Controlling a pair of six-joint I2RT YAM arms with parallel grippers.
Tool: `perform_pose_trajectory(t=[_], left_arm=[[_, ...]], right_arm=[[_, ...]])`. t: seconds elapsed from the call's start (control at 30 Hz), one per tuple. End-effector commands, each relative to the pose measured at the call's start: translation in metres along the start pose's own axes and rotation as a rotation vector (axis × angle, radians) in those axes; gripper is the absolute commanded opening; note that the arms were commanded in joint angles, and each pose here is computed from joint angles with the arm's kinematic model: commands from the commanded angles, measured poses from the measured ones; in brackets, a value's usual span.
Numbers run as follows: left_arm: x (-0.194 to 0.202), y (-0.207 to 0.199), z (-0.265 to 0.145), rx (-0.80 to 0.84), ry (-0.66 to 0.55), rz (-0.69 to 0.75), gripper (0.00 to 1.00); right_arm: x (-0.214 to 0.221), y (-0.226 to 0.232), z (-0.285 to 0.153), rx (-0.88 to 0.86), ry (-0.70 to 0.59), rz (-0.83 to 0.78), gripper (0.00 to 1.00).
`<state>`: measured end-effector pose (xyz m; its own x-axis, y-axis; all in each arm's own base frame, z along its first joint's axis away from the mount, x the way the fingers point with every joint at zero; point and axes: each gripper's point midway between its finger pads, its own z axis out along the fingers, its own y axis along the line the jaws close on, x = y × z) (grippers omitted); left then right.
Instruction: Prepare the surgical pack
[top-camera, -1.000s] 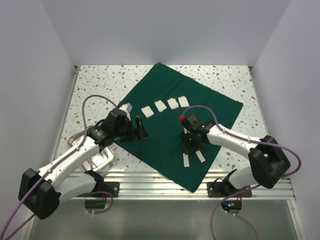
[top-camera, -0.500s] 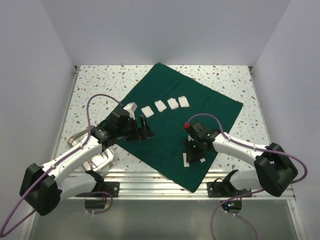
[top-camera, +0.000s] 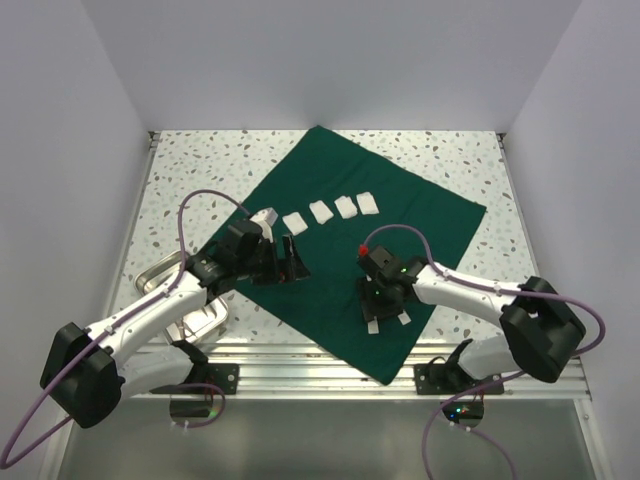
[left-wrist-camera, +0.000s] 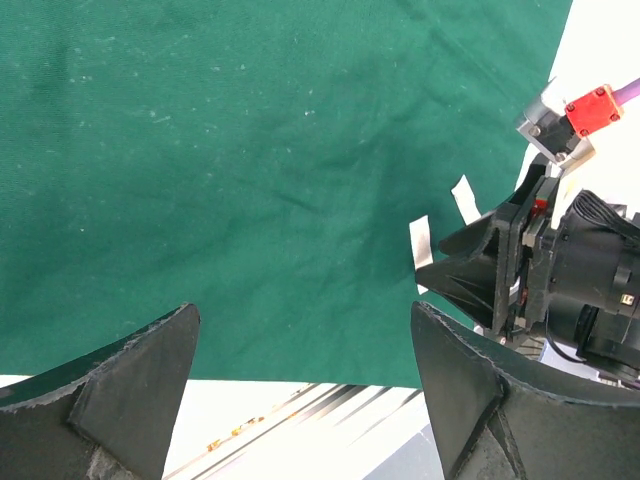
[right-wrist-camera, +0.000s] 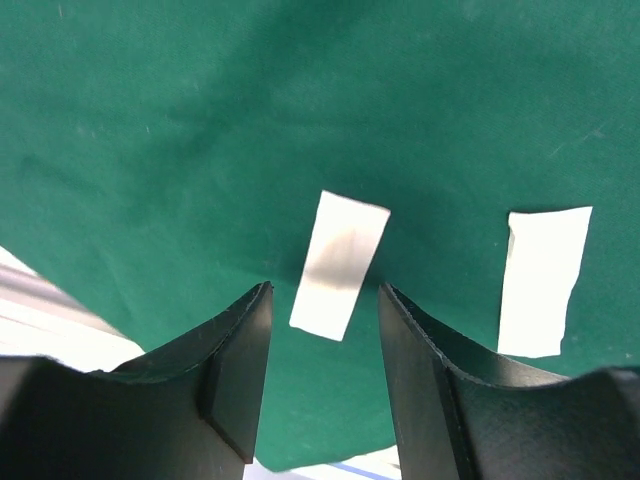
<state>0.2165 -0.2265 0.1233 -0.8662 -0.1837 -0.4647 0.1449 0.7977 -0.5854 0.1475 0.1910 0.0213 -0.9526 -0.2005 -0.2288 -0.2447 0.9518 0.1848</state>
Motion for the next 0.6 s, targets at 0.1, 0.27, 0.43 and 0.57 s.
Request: perform_pose_trajectory(t=[0.1, 0.27, 0.43, 0.57], left_arm=[[-0.0042, -0.0072, -0.0007, 0.033, -0.019, 0.036, 0.9], [-0.0044, -0.0071, -0.0026, 0.032, -0.024, 0.045, 0.9], [-0.0024, -0.0058, -0.0028, 0.031, -0.018, 0.052, 0.9], [-0.002, -0.005, -0.0029, 0.029, -0.018, 0.054, 0.9]], right_arm=[[-0.017, -0.0066, 0.0008, 0.127, -0.062, 0.042, 0.5], [-0.0142, -0.0068, 0.0052, 0.155, -0.061, 0.042, 0.46], [-0.0148, -0.0044, 0.007, 0.169, -0.072, 0.043, 0.44], [-0.0145, -0.0031, 0.0064, 0.195, -0.076, 0.043, 0.41]])
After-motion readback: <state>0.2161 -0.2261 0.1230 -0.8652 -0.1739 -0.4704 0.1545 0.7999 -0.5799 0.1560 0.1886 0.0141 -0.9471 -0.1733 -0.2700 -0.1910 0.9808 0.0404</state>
